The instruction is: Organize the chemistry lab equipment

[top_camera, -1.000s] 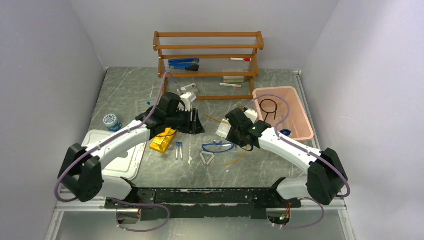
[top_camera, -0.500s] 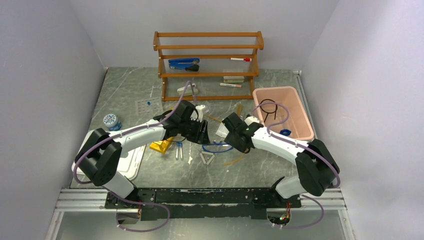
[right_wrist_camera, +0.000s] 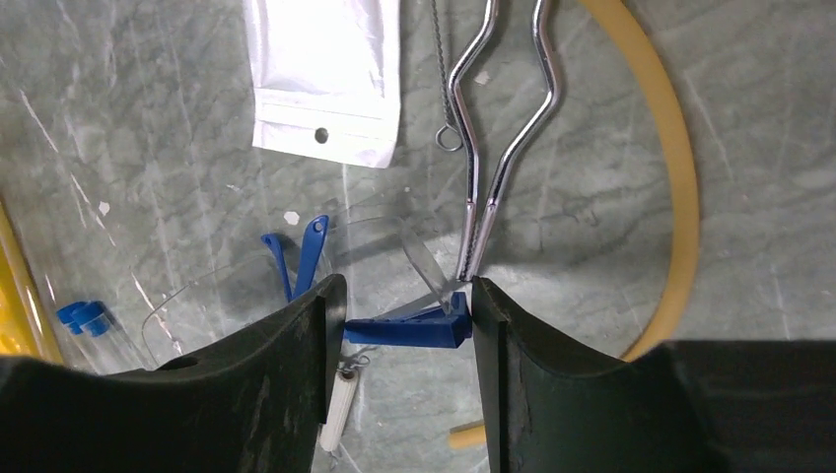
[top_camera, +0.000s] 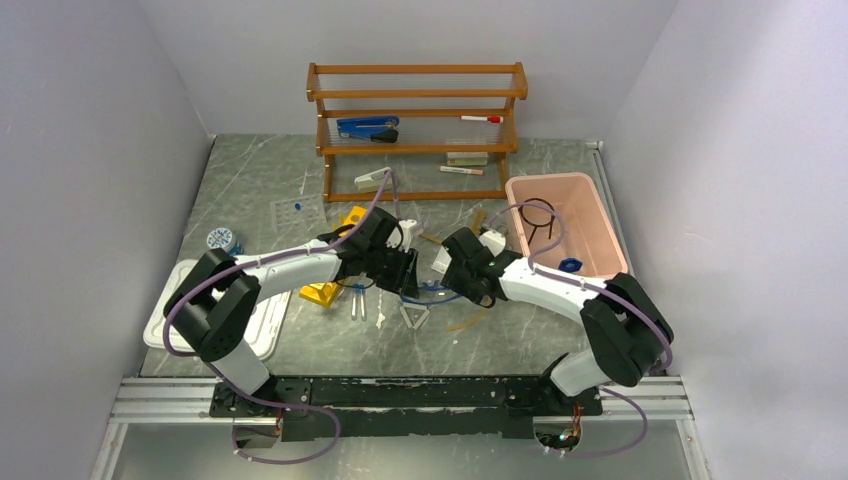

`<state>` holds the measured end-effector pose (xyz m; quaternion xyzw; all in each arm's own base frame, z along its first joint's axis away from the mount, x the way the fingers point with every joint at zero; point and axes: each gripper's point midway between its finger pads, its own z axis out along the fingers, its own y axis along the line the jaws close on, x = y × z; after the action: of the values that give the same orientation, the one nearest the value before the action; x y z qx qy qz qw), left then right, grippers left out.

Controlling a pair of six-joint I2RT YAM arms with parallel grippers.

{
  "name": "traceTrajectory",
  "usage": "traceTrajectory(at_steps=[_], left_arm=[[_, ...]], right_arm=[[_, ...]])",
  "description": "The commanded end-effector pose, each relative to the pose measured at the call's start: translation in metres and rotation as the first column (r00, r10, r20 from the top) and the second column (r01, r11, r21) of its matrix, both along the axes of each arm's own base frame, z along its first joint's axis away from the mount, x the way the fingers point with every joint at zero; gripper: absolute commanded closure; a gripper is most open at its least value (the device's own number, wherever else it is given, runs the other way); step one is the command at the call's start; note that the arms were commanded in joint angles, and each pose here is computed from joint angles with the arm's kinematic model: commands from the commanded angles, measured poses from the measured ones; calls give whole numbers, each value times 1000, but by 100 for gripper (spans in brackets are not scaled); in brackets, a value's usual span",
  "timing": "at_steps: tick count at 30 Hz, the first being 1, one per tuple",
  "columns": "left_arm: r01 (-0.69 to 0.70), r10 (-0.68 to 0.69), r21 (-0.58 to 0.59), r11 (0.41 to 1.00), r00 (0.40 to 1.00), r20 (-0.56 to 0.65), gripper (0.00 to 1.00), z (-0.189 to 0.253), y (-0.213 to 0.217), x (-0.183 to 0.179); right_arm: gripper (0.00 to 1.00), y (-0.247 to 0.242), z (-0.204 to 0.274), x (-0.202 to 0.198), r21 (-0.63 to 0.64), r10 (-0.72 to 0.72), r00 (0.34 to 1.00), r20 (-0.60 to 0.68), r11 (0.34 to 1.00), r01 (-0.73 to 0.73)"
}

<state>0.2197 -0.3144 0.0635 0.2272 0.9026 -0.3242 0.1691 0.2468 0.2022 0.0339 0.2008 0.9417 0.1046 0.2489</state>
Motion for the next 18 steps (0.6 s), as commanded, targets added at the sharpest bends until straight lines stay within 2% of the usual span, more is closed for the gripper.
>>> traceTrajectory(at_steps=[1,6,14,18], left_arm=[[28,-28,1,1000,1000,6,55,1,2,-6],[32,-32,9,999,999,27,47,5,5,-6],[-1,-2,45,999,999,47,55,4,12,-1],[-3,0,48,999,998,61,53,10,13,1]], right_arm=[[49,9,-3,7,-13,87,996,36,996,-86],[48,14,-10,8,-50,202,978,41,978,-200],[43,19,-5,8,-3,204,976,76,979,-204],[42,18,1,6,26,183,979,93,982,-186]])
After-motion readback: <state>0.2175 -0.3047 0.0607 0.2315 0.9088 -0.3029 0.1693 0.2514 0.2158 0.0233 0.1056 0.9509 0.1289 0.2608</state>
